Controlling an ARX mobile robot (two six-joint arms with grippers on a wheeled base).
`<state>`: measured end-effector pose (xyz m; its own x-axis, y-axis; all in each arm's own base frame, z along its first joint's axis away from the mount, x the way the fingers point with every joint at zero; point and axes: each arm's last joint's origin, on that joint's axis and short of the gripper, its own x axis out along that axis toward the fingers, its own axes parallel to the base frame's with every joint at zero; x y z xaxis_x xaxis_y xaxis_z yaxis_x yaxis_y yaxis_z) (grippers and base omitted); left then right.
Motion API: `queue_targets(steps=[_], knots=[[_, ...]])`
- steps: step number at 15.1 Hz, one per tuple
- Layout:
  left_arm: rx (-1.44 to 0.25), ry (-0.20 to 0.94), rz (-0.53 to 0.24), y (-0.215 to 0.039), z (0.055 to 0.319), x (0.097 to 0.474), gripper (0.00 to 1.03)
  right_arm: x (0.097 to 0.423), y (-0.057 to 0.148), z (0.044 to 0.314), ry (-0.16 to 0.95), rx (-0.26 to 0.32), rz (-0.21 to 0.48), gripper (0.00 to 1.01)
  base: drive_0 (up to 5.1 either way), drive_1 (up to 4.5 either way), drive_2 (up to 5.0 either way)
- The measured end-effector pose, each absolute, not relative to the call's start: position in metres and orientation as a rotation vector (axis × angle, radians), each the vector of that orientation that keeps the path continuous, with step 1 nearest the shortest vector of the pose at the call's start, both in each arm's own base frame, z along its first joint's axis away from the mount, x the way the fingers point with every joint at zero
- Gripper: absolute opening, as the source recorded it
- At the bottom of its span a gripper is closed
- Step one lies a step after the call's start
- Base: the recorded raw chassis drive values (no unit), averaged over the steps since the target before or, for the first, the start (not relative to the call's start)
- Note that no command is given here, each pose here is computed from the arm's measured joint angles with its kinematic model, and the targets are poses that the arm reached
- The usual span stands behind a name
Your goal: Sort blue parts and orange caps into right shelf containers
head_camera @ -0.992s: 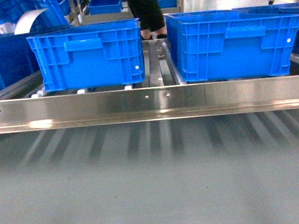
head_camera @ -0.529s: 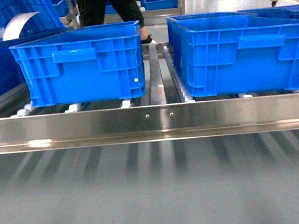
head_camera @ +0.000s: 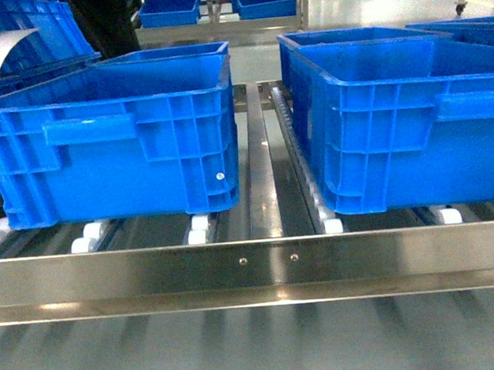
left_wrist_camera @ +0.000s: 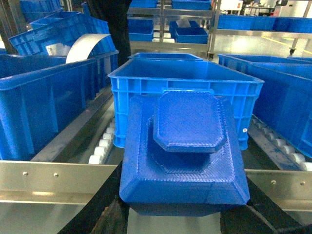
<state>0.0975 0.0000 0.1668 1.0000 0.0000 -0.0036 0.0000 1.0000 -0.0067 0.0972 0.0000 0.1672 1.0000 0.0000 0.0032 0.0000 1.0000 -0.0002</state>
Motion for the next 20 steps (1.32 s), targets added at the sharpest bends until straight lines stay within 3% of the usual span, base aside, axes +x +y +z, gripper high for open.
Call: queue_targets(steps=[11,20], knots=[[-0.007,0.002,0.000,0.0000,0.1670,0.0975,0.43,0.0972,0.0000,0.1673,-0.004,0.000,0.000,0.41,0.0,4.23,-4.3],[-0.007,0.003,0.000,0.0000,0.1669,0.0975,0.43,0.0972,0.0000,0.1674,-0.006,0.000,0.000,0.41,0.0,0.00,0.0]])
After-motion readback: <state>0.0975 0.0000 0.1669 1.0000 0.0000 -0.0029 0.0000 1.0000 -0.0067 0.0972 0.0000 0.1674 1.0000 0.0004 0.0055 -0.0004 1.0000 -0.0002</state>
